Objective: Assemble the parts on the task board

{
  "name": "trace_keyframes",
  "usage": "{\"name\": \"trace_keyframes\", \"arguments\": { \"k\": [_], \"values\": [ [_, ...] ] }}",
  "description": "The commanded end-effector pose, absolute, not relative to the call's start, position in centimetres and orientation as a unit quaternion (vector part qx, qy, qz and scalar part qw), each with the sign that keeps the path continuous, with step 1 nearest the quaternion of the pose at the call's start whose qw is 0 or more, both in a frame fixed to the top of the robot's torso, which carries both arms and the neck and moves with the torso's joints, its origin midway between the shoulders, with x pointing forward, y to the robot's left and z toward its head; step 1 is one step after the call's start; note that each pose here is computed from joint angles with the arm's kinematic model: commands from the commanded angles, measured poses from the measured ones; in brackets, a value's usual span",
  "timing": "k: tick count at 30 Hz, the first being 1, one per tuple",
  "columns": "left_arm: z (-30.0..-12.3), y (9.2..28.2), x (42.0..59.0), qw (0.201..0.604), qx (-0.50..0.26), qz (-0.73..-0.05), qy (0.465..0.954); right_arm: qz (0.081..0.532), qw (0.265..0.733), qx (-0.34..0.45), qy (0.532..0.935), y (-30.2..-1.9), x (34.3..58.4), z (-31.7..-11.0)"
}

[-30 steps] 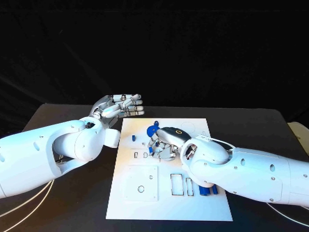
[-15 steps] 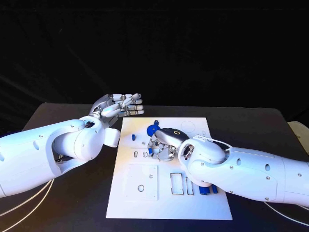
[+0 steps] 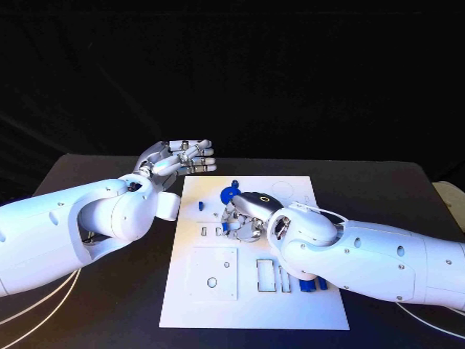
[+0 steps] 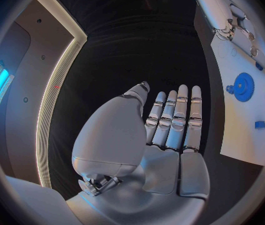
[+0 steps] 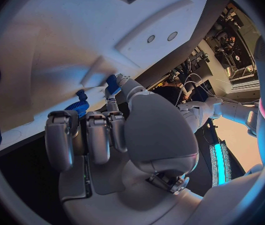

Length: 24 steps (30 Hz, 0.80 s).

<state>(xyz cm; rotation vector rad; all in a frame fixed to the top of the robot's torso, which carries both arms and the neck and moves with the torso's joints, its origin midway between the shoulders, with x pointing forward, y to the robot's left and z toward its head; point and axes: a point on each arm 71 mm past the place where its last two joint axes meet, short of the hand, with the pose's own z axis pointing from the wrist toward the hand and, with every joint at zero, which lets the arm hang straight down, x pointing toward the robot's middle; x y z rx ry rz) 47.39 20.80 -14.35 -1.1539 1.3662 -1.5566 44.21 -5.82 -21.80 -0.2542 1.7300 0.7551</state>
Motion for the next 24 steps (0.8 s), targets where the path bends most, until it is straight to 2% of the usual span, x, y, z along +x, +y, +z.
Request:
{"name": "trace_keyframes", "arguments": {
  "k": [1, 24],
  "values": [
    [-14.21, 20.6, 47.32, 0.37, -0.446, -0.615, 0.534, 0.311, 0.57, -0.12, 0.751, -5.8, 44.08, -22.32],
    [-14.19, 20.75, 47.27, 0.371, -0.447, -0.615, 0.534, 0.303, 0.567, -0.122, 0.756, -5.88, 44.04, -22.52]
  ]
}}
